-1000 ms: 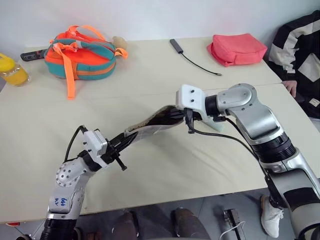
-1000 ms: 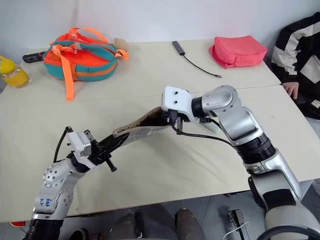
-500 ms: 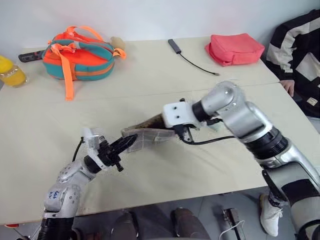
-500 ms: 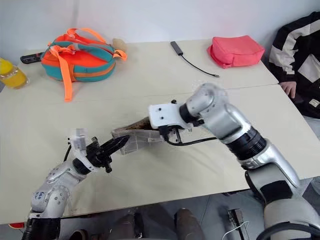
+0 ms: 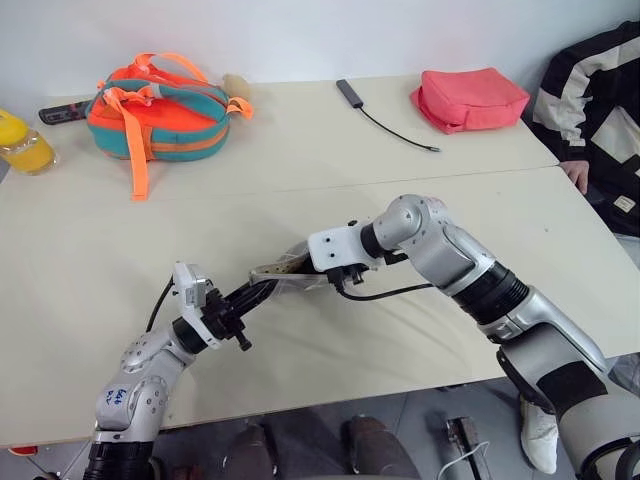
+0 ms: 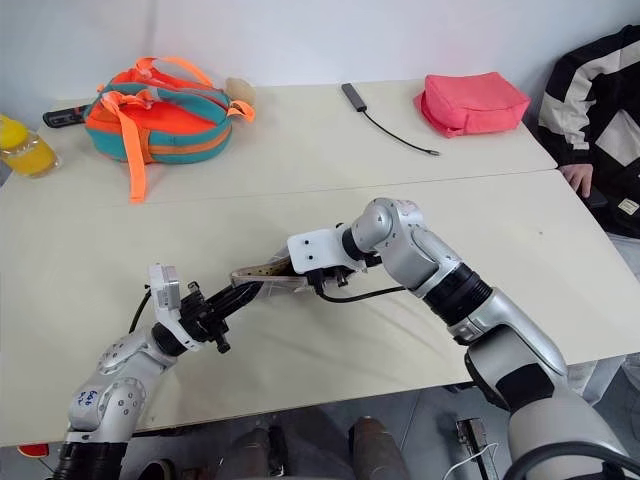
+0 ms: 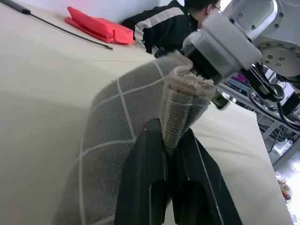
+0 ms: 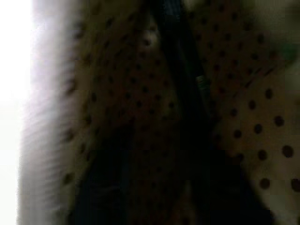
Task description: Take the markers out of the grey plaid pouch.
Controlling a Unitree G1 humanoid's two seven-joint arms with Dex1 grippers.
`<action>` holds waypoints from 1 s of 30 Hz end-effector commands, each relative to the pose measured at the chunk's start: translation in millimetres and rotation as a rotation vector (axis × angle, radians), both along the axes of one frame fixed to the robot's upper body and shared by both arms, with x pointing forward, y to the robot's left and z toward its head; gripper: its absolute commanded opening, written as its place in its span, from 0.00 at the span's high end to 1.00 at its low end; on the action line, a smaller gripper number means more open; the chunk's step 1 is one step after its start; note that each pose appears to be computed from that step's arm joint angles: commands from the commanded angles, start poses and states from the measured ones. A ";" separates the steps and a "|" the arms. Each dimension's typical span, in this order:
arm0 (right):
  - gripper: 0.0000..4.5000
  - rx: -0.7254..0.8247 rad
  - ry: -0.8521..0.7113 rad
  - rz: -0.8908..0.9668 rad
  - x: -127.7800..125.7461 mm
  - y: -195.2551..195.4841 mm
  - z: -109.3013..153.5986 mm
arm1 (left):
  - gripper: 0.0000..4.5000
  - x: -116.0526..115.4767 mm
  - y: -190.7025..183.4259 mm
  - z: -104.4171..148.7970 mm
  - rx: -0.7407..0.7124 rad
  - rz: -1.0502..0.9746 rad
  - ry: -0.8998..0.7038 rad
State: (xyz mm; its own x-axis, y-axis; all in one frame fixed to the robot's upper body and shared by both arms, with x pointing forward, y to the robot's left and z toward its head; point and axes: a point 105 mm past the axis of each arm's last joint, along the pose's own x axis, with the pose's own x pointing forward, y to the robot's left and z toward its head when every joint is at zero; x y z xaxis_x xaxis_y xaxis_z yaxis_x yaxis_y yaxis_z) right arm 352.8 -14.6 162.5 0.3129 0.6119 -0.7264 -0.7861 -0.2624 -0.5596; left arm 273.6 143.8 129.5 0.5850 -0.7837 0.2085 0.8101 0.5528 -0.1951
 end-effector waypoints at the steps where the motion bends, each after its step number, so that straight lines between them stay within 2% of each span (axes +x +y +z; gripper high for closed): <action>1: 0.38 0.035 -0.047 0.013 2.6 5.8 12.9 | 1.00 -1.4 -1.4 9.3 -0.012 -0.007 -0.036; 8: 0.38 0.054 -0.113 0.033 2.4 5.0 31.4 | 1.00 -1.5 -11.1 33.0 -0.121 -0.075 -0.013; 11: 0.38 0.065 -0.118 0.038 -0.8 -8.7 57.7 | 1.00 -4.7 -19.6 39.9 -0.177 -0.143 0.035; 14: 0.38 0.059 -0.096 0.053 -6.3 -20.1 73.0 | 1.00 -6.1 -24.6 44.3 -0.232 -0.184 0.076; 17: 0.38 0.090 -0.023 0.088 -19.7 -24.8 94.3 | 1.00 -4.6 -26.7 41.8 -0.307 -0.210 0.166; 19: 0.38 0.069 0.049 0.071 -23.2 -28.2 90.3 | 1.00 -5.8 -28.1 35.3 -0.315 -0.221 0.210; 21: 0.38 -0.009 0.048 0.033 -16.1 -35.3 72.5 | 1.00 -7.5 -32.7 23.8 -0.250 -0.215 0.220; 23: 0.38 -0.090 0.046 -0.002 -10.0 -42.6 50.7 | 1.00 -9.3 -35.2 23.0 -0.263 -0.221 0.233; 26: 0.38 -0.107 0.104 0.012 -17.7 -37.9 31.4 | 1.00 -6.9 -30.5 26.6 -0.313 -0.192 0.235; 29: 0.26 -0.075 0.124 0.008 -20.5 -34.2 34.3 | 1.00 -7.8 -28.8 23.0 -0.274 -0.173 0.230; 30: 0.18 -0.070 0.103 0.007 -19.4 -33.7 36.7 | 1.00 -7.9 -28.3 22.9 -0.276 -0.169 0.230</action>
